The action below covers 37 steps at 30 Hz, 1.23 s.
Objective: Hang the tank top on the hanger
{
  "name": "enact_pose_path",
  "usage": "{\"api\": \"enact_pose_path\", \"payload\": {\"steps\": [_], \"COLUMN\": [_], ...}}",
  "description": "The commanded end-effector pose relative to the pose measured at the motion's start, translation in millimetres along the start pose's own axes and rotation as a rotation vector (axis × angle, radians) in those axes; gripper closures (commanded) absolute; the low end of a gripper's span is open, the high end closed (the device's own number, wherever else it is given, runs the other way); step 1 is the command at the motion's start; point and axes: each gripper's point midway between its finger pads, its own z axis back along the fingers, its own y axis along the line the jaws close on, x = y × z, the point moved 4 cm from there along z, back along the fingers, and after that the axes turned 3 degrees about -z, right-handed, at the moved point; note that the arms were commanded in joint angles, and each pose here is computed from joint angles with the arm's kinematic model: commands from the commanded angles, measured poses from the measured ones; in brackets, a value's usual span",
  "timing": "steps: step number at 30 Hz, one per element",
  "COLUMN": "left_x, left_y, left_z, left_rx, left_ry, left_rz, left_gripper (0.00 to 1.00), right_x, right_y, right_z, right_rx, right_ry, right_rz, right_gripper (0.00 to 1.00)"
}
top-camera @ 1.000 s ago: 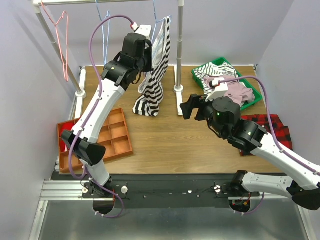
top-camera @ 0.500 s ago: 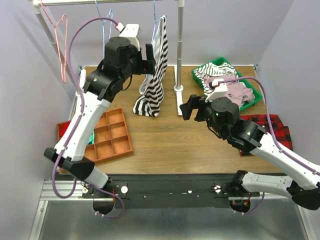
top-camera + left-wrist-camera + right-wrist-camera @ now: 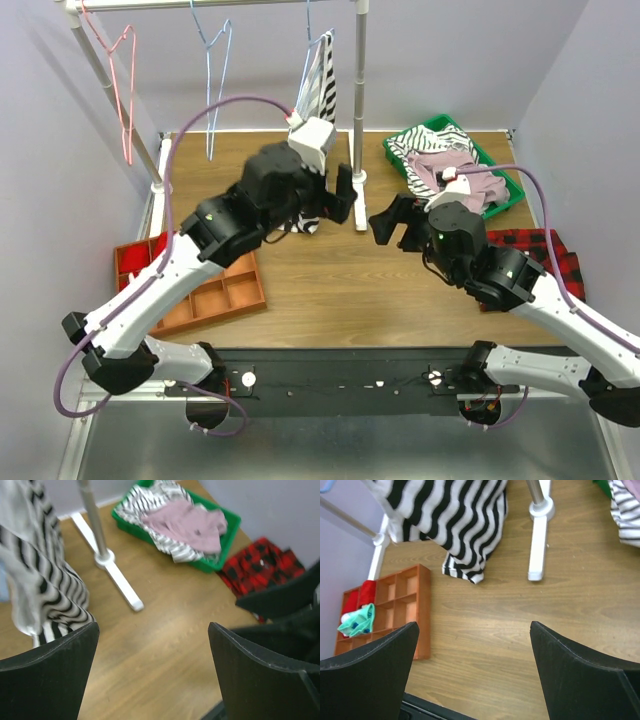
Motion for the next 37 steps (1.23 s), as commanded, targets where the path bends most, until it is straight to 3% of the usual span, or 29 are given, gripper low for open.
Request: {"api": "enact_pose_path", "payload": {"steps": [1, 6, 15, 24, 29, 37], "left_x": [-45, -127, -230, -246, -251, -241], "left_y": [-19, -33, -34, -15, -12, -6], "left_z": [-5, -20, -32, -32, -30, -18], "left_rx": [0.004, -0.019, -0.089, 0.032, 0.046, 0.040], "left_ry": [0.055, 0.138, 0.274, 0.217, 0.231, 0.158], "left_rz": [0.018, 0.097, 0.195, 0.265, 0.251, 0.266], "left_gripper": [0.01, 0.01, 0.01, 0.01, 0.01, 0.01], "right_x": [-35, -72, -112, -100, -102, -103], "right_y": [-34, -54, -92, -115, -115, -111], "right_z": [4, 2, -10, -12, -16, -21], "right_rx": [-0.140, -0.147, -0.215, -0.339, -0.334, -0.335], "right_ry": [0.081, 0.123, 0.094, -0.066, -0.070, -0.062], "right_rz": [-0.034, -0.082, -0.049, -0.094, -0.089, -0.078], "right_gripper": [0.00, 0.00, 0.00, 0.00, 0.00, 0.00]}}
